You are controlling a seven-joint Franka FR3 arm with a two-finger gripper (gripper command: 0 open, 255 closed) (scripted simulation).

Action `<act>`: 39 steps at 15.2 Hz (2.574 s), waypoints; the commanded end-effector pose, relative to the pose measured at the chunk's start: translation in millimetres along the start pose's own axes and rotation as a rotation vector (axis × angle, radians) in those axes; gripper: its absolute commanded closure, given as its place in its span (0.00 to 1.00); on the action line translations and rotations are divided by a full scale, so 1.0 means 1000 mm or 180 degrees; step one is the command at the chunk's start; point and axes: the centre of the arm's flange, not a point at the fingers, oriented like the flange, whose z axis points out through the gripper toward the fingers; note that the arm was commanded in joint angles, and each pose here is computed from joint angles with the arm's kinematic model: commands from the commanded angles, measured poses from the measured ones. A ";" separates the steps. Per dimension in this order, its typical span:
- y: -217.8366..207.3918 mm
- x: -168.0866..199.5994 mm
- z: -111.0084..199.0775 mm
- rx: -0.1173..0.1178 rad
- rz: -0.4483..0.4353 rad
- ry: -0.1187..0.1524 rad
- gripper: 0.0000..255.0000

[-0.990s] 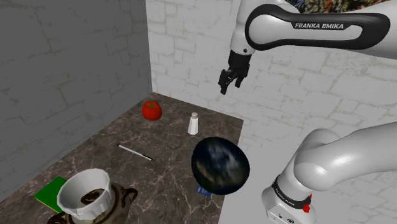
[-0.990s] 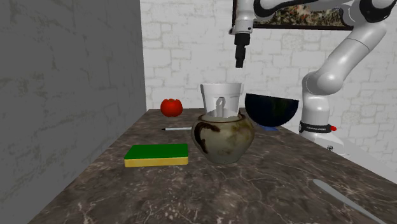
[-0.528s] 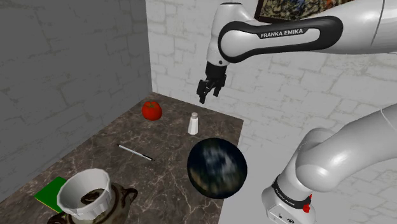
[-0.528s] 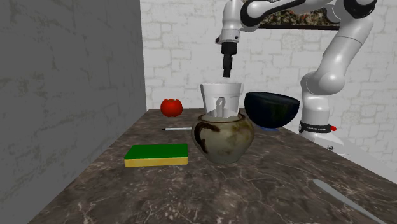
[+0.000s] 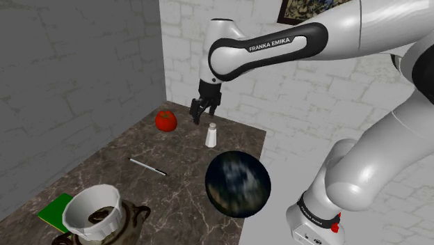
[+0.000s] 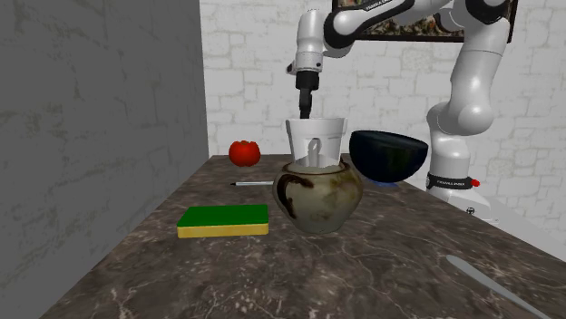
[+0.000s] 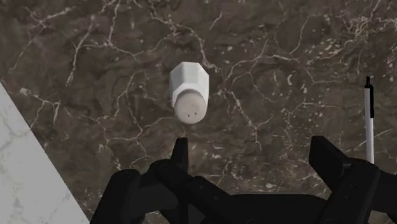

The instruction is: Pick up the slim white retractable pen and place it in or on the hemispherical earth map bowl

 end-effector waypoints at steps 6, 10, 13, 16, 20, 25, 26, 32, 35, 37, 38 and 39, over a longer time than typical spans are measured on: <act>-0.057 0.047 0.047 0.0227 -0.0288 -0.0035 0.00; -0.092 0.070 0.071 0.0355 -0.0453 -0.0055 0.00; -0.120 0.087 0.088 0.0451 -0.0577 -0.0070 0.00; -0.150 0.102 0.104 0.0546 -0.0700 -0.0086 0.00; -0.177 0.114 0.123 0.0629 -0.0807 -0.0099 0.00; -0.182 0.113 0.149 0.0629 -0.0807 -0.0099 0.00; -0.183 0.113 0.154 0.0629 -0.0807 -0.0099 0.00; -0.183 0.112 0.157 0.0629 -0.0807 -0.0099 0.00; -0.183 0.112 0.157 0.0629 -0.0807 -0.0099 1.00; -0.183 0.112 0.157 0.0629 -0.0807 -0.0099 1.00; -0.183 0.112 0.157 0.0629 -0.0807 -0.0099 1.00; -0.183 0.112 0.157 0.0629 -0.0807 -0.0099 1.00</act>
